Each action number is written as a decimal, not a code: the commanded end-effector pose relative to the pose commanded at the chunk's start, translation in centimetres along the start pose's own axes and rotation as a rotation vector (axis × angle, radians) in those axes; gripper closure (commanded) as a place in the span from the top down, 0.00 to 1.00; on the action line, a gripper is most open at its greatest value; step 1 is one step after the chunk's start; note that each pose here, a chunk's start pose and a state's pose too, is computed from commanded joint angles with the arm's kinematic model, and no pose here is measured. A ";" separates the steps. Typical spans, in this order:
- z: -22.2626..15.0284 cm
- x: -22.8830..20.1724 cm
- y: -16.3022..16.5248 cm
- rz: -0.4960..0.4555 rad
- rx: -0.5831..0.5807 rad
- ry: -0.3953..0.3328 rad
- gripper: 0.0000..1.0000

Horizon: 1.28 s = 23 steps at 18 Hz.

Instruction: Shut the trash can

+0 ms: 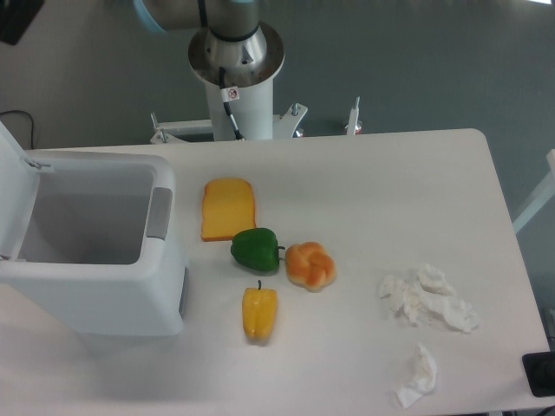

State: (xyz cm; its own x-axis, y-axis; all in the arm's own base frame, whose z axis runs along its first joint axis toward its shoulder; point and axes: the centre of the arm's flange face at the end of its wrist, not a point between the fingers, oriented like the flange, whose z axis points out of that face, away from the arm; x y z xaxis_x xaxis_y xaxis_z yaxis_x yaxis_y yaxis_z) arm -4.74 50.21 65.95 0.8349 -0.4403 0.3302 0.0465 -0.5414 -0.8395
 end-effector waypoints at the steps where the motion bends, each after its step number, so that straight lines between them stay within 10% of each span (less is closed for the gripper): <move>1: 0.3 0.2 0.0 -0.001 0.006 0.023 1.00; 23: 7.3 0.1 1.3 -0.019 -0.040 0.207 1.00</move>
State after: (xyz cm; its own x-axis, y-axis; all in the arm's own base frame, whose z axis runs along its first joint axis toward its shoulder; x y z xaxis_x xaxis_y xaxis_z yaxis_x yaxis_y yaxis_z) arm -0.55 54.68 61.75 0.7032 -0.5651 0.4314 0.0359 -0.5777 -0.8154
